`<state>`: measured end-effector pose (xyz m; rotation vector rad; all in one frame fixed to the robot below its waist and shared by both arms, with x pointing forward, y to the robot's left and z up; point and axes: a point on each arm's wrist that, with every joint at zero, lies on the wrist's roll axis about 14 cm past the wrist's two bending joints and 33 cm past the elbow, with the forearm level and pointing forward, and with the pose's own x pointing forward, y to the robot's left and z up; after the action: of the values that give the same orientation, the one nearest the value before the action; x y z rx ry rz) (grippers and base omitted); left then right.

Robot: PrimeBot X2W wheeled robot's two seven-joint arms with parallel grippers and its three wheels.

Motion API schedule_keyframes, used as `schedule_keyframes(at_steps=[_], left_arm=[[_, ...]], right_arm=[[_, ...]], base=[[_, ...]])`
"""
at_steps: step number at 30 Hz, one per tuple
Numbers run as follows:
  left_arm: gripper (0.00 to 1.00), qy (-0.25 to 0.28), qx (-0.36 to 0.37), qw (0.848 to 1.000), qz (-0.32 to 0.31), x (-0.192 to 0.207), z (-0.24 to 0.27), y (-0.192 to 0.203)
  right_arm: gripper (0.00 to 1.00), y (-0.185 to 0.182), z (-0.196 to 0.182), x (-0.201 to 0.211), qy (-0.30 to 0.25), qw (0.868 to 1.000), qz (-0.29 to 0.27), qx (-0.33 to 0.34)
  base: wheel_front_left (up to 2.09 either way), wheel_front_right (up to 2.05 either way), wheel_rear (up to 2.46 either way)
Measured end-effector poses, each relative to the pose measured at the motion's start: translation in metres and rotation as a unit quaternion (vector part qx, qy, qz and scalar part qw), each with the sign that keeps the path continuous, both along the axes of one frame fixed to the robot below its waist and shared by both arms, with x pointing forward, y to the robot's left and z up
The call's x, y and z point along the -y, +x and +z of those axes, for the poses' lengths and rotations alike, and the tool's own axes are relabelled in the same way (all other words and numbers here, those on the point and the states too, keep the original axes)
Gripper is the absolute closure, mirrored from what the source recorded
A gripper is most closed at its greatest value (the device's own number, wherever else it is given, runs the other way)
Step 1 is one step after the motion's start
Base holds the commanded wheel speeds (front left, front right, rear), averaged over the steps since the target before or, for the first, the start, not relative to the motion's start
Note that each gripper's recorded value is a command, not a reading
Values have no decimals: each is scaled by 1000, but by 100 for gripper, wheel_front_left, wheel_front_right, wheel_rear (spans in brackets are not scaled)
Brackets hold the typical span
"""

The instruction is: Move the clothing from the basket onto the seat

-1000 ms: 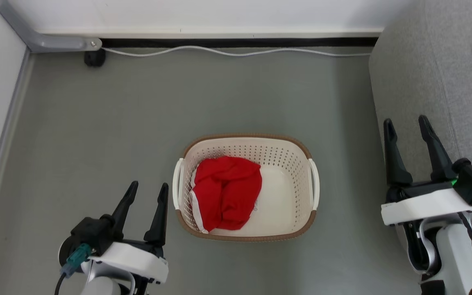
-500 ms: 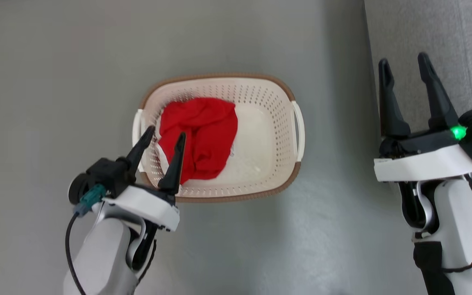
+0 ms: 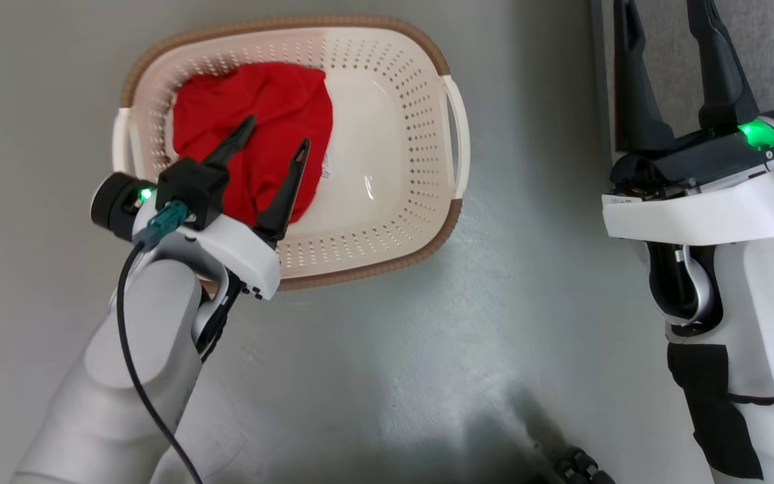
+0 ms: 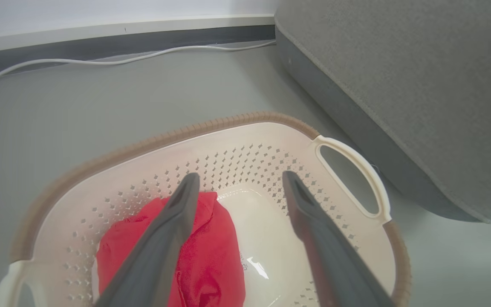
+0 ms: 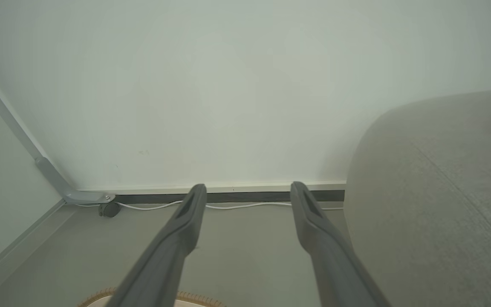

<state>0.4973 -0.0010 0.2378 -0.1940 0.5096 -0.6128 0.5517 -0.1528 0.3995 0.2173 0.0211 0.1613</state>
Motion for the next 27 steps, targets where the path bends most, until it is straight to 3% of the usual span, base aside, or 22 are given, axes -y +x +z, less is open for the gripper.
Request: schedule_keyframes(at_steps=[11,27], left_arm=[[0,98,-45,988,-106,14,-81,2],[0,264,-78,939,-204,1,-142,5]], right_arm=[[0,-2,-35,12,6,999,-10,-37],[0,-7,-46,24,19,998,-24,-52]], base=[[0,0,0],[0,0,0]])
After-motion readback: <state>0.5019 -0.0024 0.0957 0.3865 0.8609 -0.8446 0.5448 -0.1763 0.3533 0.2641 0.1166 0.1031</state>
